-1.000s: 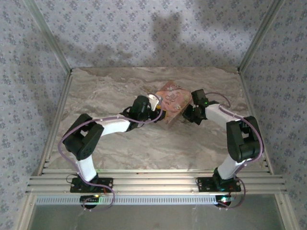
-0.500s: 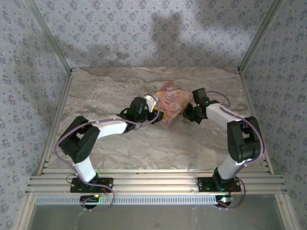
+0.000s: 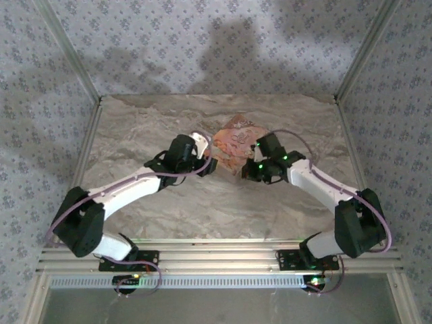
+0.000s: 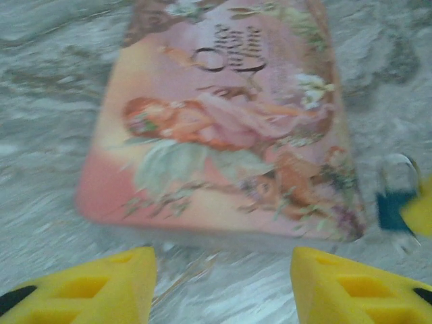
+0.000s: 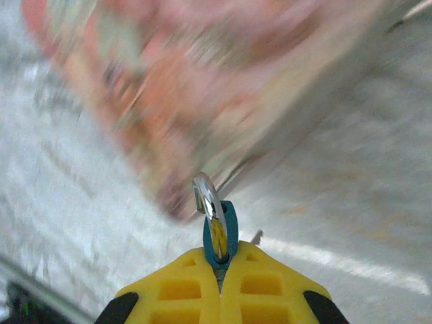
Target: Unlock the padlock with the key
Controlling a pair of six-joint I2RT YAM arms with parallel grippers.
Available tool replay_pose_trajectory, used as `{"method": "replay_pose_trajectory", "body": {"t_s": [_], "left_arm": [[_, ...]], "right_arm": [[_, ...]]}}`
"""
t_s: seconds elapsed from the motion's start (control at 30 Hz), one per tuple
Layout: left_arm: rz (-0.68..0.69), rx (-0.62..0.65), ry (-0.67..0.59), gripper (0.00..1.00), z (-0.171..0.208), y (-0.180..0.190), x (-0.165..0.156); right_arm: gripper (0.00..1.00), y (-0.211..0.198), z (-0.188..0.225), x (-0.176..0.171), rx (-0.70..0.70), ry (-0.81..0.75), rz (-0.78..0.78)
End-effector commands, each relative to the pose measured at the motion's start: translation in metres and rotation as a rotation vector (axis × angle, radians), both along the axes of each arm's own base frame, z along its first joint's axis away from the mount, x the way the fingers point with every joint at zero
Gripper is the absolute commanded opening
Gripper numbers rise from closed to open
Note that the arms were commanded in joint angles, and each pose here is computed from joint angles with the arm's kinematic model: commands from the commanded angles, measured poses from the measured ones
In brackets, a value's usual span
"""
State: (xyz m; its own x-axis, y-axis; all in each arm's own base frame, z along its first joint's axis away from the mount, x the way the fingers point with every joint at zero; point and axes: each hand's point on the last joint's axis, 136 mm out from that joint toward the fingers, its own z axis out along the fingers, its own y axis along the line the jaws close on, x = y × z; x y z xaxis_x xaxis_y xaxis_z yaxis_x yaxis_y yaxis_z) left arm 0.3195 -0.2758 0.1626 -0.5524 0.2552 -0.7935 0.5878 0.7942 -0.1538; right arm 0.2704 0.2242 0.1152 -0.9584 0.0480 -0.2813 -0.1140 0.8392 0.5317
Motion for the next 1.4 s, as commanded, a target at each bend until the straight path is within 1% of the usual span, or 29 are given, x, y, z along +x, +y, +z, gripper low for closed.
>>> {"method": "replay_pose_trajectory", "body": {"t_s": [0.0,0.03,0.07,0.1,0.17,0.23,0.37,0.43,0.5,0.57,0.63,0.73,0.77,0.83,0.97,1.03,1.1,1.17,1.27,1.3,1.33,1.37], "left_arm": [[0.142,0.157,0.057,0.57,-0.011,0.050,0.000],[0.177,0.169,0.080,0.61,-0.014,0.063,-0.002],[0.210,0.174,0.101,0.66,-0.018,0.074,-0.003],[0.246,0.174,0.118,0.75,-0.021,0.085,-0.006],[0.310,0.162,0.149,0.98,-0.027,0.106,-0.011],[0.369,0.146,0.164,0.98,-0.028,0.124,-0.018],[0.428,0.142,0.167,0.98,-0.024,0.146,-0.030],[0.444,0.151,0.170,0.98,-0.022,0.153,-0.036],[0.460,0.159,0.170,0.98,-0.022,0.159,-0.040],[0.472,0.160,0.171,0.98,-0.023,0.163,-0.044],[0.481,0.158,0.171,0.98,-0.024,0.166,-0.048],[0.486,0.162,0.169,0.98,-0.023,0.169,-0.051],[0.485,0.166,0.166,0.98,-0.022,0.170,-0.052],[0.484,0.180,0.156,0.98,-0.019,0.172,-0.052],[0.479,0.190,0.131,0.98,-0.007,0.179,-0.048],[0.477,0.174,0.130,0.98,-0.001,0.183,-0.044],[0.475,0.147,0.138,0.98,0.004,0.188,-0.040],[0.465,0.106,0.147,0.98,0.009,0.192,-0.034],[0.492,0.029,0.139,0.98,0.017,0.202,-0.020],[0.508,0.007,0.123,0.98,0.020,0.205,-0.015],[0.542,0.001,0.096,0.98,0.023,0.212,-0.009],[0.572,0.003,0.058,0.98,0.026,0.218,-0.003]], "right_arm": [[0.00,0.025,-0.011,-0.041,-0.013,0.014,0.151],[0.00,0.038,-0.011,-0.048,0.005,-0.001,0.180],[0.00,0.048,-0.013,-0.053,0.019,-0.013,0.197],[0.00,0.059,-0.015,-0.056,0.039,-0.026,0.216],[0.00,0.080,-0.019,-0.060,0.059,-0.042,0.259],[0.00,0.101,-0.027,-0.062,0.066,-0.038,0.308],[0.00,0.134,-0.043,-0.064,0.124,-0.001,0.380],[0.00,0.142,-0.048,-0.061,0.144,0.007,0.385],[0.02,0.143,-0.052,-0.058,0.122,0.015,0.381],[0.09,0.138,-0.056,-0.056,0.081,0.018,0.369],[0.23,0.130,-0.056,-0.054,0.046,0.010,0.353],[0.39,0.117,-0.048,-0.053,0.017,-0.016,0.331],[0.43,0.114,-0.045,-0.053,0.010,-0.027,0.328],[0.48,0.105,-0.030,-0.053,-0.004,-0.066,0.320],[0.52,0.083,0.006,-0.054,-0.026,-0.166,0.310],[0.55,0.062,0.028,-0.053,-0.048,-0.229,0.284],[0.60,0.035,0.048,-0.047,-0.081,-0.302,0.218],[0.67,0.000,0.068,-0.038,-0.129,-0.393,0.117],[0.88,-0.071,0.085,-0.022,-0.252,-0.534,-0.106],[0.97,-0.099,0.089,-0.019,-0.302,-0.578,-0.200],[1.00,-0.126,0.090,-0.016,-0.354,-0.612,-0.302],[1.00,-0.149,0.091,-0.014,-0.392,-0.641,-0.385]]}}
